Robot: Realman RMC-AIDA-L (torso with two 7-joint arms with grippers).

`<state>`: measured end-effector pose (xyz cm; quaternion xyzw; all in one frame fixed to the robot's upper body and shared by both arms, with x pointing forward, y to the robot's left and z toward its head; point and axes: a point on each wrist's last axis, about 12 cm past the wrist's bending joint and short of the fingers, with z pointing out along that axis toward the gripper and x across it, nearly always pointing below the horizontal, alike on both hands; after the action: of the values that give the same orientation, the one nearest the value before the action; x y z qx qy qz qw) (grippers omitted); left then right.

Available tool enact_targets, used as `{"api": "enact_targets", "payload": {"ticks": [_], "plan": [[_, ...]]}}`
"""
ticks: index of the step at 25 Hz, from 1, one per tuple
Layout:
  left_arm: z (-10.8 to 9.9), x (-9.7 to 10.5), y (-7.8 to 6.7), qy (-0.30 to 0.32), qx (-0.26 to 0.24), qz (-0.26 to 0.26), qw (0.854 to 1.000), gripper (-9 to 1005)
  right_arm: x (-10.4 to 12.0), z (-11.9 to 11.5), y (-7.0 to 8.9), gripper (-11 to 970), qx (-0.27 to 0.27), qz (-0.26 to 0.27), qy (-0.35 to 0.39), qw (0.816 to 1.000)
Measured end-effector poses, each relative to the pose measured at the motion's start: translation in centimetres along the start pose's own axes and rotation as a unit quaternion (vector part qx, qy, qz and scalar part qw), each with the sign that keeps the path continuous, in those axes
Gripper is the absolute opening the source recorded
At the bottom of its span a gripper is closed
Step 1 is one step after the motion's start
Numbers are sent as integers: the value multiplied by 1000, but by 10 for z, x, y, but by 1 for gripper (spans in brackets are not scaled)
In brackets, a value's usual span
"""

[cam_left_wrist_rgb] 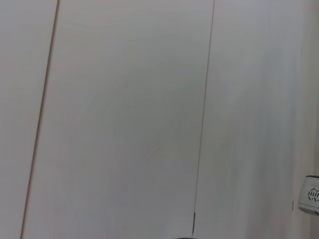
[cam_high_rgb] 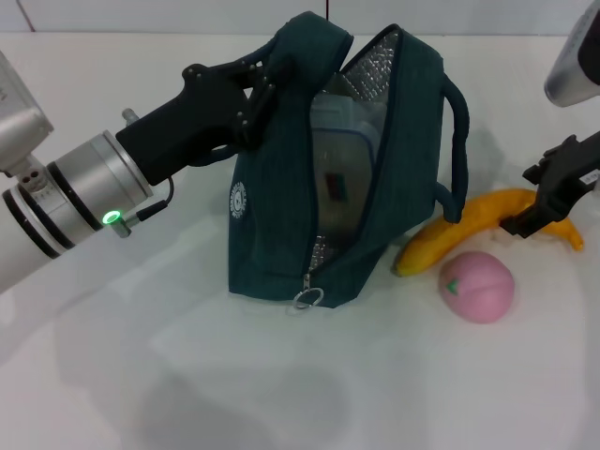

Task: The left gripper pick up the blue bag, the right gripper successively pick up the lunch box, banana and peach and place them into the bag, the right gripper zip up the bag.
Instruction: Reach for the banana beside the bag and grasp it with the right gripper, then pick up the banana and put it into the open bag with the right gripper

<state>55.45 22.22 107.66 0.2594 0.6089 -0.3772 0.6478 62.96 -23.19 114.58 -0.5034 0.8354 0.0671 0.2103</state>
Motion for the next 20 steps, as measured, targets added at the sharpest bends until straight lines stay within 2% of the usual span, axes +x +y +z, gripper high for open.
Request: {"api": "enact_targets", "payload": {"ticks": [5, 11, 20], "plan": [[0, 0, 0, 0, 0, -1, 1000, 42, -1, 6, 3, 856, -5, -10, 10, 1000], [0, 0, 0, 0, 0, -1, 1000, 42, -2, 7, 4, 777, -5, -11, 9, 1000], [-1, -1, 1, 0, -1, 2, 1000, 42, 2, 1, 0, 557, 5, 4, -2, 1000]]}}
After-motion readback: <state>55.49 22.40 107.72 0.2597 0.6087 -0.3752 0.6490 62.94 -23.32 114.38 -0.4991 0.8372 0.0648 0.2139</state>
